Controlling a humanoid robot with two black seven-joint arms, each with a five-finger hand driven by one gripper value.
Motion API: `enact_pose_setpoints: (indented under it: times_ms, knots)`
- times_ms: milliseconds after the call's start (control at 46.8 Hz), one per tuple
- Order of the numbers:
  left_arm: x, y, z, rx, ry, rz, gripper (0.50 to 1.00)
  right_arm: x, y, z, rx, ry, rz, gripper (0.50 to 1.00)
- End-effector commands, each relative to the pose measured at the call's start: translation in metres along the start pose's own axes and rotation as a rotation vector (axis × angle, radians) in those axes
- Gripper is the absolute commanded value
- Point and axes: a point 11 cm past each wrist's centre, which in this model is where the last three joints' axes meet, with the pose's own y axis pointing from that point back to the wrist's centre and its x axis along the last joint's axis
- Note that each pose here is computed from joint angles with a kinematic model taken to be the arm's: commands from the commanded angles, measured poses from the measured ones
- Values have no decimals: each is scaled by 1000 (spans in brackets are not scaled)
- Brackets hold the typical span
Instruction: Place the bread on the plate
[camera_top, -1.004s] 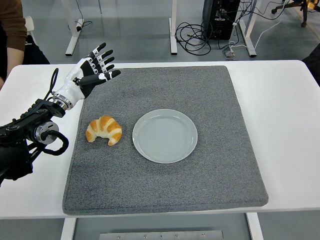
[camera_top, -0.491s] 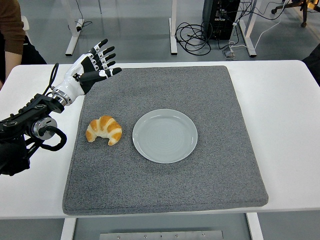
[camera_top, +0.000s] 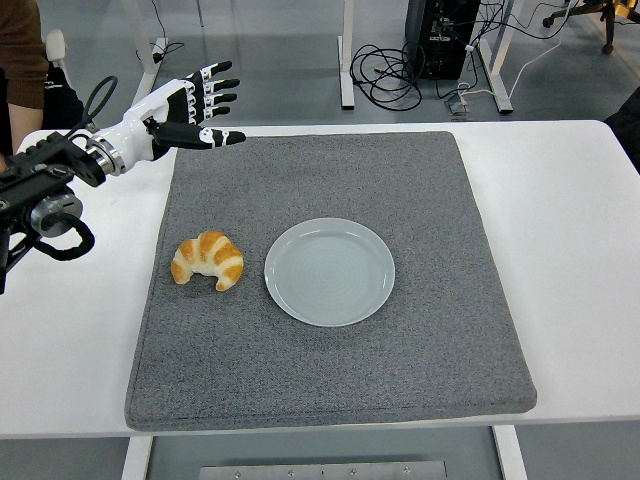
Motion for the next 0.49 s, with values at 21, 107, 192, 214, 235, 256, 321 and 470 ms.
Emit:
enact_pose_setpoints:
  times_ms: [21,107,192,214,235,256,321,470]
  knots:
    - [-13,10,11,15,-82,-74,930,0,0,0,0,-1,0,1000]
    - [-30,22,17,30,-171,-151,930,0,0,0,0,-1,0,1000]
    - [-42,34,19,33,-278,-206,931,0,0,0,0,2,0,1000]
    - [-44,36,19,32,-303,-218,931,0,0,0,0,2,0,1000]
    - [-46,38,19,33,-331,-230,931,0,0,0,0,1,1,1000]
    - [-47,40,19,36,-355,-242,931,0,0,0,0,1,1,1000]
    - [-48,44,17,49,-417,-269,933,0,0,0,0,-1,0,1000]
    - [-49,54,12,78,-533,-318,937,0,0,0,0,0,-1,1000]
